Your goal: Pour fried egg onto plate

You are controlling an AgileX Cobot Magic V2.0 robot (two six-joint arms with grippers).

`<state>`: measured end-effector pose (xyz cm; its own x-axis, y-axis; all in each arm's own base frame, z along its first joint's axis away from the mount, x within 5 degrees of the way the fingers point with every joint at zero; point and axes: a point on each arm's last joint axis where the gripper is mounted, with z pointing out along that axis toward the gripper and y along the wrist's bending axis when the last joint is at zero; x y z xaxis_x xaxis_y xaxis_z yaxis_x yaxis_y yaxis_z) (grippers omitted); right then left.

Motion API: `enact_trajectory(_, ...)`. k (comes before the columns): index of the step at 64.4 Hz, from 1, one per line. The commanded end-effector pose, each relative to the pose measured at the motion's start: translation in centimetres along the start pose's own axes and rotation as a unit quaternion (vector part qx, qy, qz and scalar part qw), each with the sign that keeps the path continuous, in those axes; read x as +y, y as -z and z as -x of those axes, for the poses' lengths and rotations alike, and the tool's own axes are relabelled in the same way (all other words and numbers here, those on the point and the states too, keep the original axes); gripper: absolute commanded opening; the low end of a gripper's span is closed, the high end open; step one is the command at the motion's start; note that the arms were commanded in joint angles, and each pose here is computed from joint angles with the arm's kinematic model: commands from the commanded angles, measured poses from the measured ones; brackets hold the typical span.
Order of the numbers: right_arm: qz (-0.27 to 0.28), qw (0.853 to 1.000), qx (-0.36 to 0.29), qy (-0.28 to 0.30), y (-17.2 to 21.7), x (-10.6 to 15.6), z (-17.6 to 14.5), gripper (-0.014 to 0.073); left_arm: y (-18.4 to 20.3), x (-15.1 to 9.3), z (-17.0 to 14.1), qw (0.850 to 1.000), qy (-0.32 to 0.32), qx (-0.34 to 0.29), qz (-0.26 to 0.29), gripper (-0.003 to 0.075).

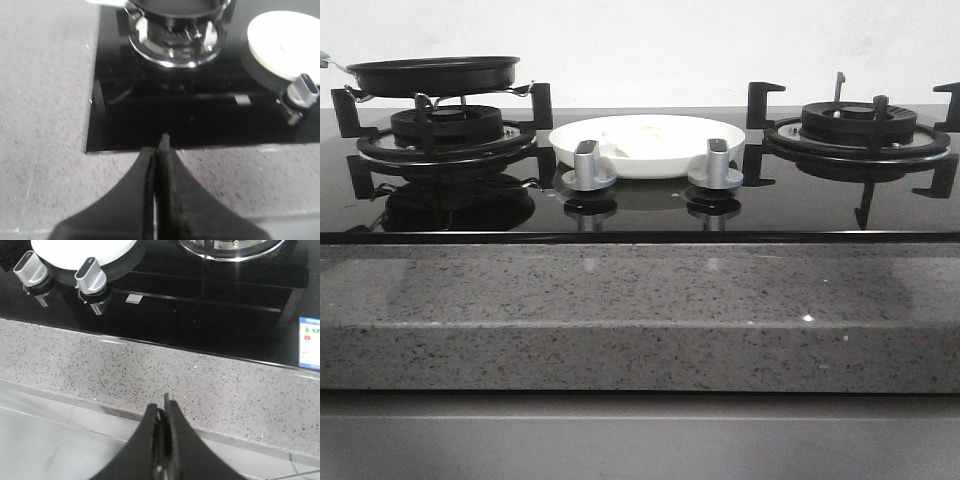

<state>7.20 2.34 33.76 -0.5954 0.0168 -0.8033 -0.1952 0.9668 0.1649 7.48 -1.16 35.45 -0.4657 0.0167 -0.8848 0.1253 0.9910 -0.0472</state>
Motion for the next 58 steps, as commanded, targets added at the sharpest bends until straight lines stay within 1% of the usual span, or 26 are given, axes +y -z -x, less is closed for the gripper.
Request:
enact_trajectory(1, 0.0, 0.999, -0.041, 0.008, 0.5, 0.1, 1.1, -0.0066, 0.0, 0.2, -0.5, 0.994, 0.004, -0.107, 0.005, -0.0019)
enact_trajectory(3, 0.0, 0.999, -0.041, 0.008, 0.5, 0.1, 1.1, -0.0066, -0.3, 0.3, -1.7, 0.99, 0.004, -0.14, 0.006, -0.0019)
enact_trajectory(8, 0.0, 0.999, -0.041, 0.008, 0.5, 0.1, 1.1, -0.0066, -0.9, 0.4, -4.0, 0.981, 0.012, -0.192, 0.003, -0.0019)
enact_trajectory(11, 0.0, 0.999, -0.041, 0.008, 0.5, 0.1, 1.1, -0.0066, -1.3, 0.5, -5.8, 0.975, 0.017, -0.222, 0.002, -0.0019)
enact_trajectory(18, 0.0, 0.999, -0.041, 0.008, 0.5, 0.1, 1.1, -0.0066, -2.1, 0.7, -8.5, 0.959, 0.022, -0.283, 0.003, -0.0019)
enact_trajectory(24, 0.0, 0.999, -0.041, 0.008, 0.5, 0.1, 1.1, -0.0066, -2.9, 0.9, -10.5, 0.949, 0.025, -0.314, 0.005, -0.0019)
enact_trajectory(36, 0.0, 0.999, -0.041, 0.008, 0.5, 0.1, 1.1, -0.0066, -3.9, 1.2, -12.6, 0.93, 0.026, -0.367, 0.009, -0.0019)
enact_trajectory(38, 0.0, 0.999, -0.041, 0.008, 0.5, 0.1, 1.1, -0.0066, -4.0, 1.1, -12.7, 0.935, 0.026, -0.354, 0.009, -0.0019)
enact_trajectory(58, -0.001, 0.999, -0.041, 0.008, 0.5, 0.1, 1.1, -0.0066, -4.1, 1.1, -12.8, 0.936, 0.026, -0.35, 0.009, -0.0019)
